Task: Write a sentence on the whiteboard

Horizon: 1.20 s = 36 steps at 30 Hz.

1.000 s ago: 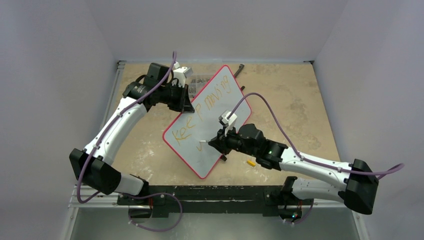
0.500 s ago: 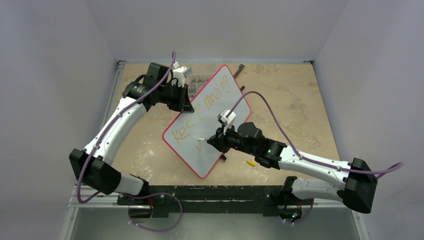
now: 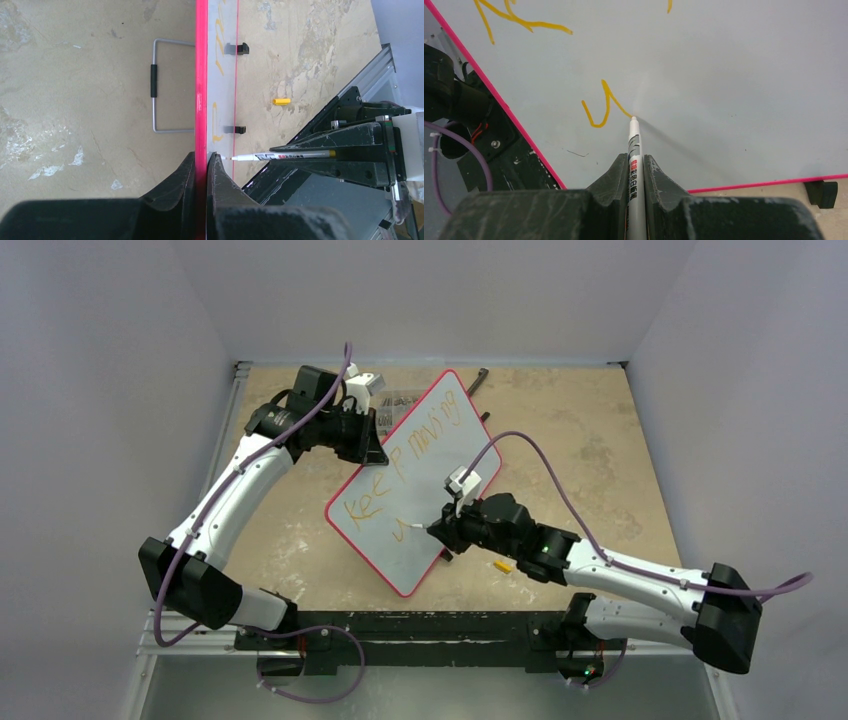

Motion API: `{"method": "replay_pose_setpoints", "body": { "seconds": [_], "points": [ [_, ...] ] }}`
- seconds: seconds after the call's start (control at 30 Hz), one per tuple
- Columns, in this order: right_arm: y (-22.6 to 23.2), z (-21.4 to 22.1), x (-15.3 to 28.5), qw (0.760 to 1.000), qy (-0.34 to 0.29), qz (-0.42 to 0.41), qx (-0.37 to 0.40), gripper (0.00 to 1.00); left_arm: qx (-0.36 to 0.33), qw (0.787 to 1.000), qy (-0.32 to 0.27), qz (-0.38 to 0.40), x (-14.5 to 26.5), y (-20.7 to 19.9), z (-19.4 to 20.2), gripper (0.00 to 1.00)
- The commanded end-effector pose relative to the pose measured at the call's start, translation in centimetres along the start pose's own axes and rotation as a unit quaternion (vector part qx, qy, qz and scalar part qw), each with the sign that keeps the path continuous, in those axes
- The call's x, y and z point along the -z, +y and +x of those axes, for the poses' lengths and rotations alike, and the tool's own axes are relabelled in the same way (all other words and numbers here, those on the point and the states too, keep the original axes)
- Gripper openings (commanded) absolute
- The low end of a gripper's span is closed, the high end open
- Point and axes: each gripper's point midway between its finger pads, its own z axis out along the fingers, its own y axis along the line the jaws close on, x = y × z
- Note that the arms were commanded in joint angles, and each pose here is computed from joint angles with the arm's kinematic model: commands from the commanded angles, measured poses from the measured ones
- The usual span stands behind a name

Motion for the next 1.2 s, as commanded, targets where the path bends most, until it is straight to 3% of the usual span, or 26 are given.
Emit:
{"method": "replay_pose_setpoints", "body": {
  "seconds": [0.0, 0.27, 0.47, 0.93, 1.17],
  "points": [
    [0.5, -3.4, 0.9, 0.999, -0.047, -0.002, -0.005, 0.0, -0.041, 0.996, -0.03, -0.072, 0.4, 2.9, -1.4, 0.0],
    [2.2, -7.8, 1.6, 0.994, -0.1, -0.031, -0.003, 0.0, -0.042, 0.996, -0.031, -0.071, 0.5, 2.8, -1.4, 0.0],
    [1.4, -8.1, 0.1, 0.995, -0.095, -0.001, -0.018, 0.0, -0.042, 0.996, -0.03, -0.069, 0.4, 2.7, -1.4, 0.0],
    [-0.3, -4.0, -1.2, 0.998, -0.043, 0.032, -0.024, 0.0, -0.043, 0.996, -0.033, -0.067, 0.6, 2.6, -1.4, 0.0],
    [-1.6, 0.8, -1.4, 0.998, 0.011, 0.049, -0.024, 0.0, -0.042, 0.996, -0.032, -0.067, 0.5, 2.6, -1.4, 0.0]
  ]
}}
